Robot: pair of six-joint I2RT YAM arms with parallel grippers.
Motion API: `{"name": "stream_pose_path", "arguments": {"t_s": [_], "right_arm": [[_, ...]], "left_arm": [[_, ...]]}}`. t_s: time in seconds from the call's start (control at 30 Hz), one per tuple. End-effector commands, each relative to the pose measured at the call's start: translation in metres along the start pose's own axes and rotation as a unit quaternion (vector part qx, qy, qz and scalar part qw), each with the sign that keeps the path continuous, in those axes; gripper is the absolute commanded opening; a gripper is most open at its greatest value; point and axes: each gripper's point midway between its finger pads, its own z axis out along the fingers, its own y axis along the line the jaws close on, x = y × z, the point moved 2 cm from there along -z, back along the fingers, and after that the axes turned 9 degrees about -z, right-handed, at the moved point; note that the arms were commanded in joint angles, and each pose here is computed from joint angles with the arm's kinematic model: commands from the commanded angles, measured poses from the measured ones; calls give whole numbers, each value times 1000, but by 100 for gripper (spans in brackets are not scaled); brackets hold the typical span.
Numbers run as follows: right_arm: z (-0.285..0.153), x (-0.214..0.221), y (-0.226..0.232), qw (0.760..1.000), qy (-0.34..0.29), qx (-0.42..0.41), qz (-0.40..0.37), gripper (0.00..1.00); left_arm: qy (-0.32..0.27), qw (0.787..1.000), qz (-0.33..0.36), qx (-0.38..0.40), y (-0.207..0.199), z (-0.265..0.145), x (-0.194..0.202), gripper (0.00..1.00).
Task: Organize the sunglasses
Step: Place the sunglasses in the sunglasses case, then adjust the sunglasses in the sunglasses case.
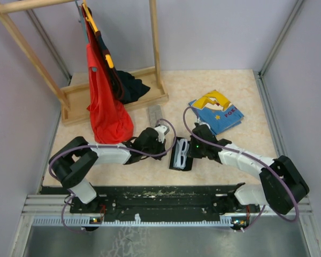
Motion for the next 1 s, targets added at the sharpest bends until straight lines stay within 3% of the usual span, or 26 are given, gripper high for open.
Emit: {"name": "stream_pose_path", "arguments": {"t_s": [0.0, 0.13, 0.27, 0.5, 0.97], "right_arm": [[-17, -30, 11, 999, -49, -8, -12, 7], [-26, -35, 12, 998, -60, -8, -15, 24], [-38, -40, 12, 997, -75, -7, -17, 27], [-50, -41, 3, 995, -98, 13, -12, 13], [-39, -29, -6, 998, -65, 21, -14, 0]], "left_arm": [[51, 999, 0, -7, 8, 4, 24, 0], [60, 998, 2, 0, 4, 5, 29, 0], [65, 998, 5, 6, -2, 6, 33, 0], [76, 997, 16, 16, -13, 8, 39, 0], [66, 996, 35, 50, -35, 12, 35, 0]]}}
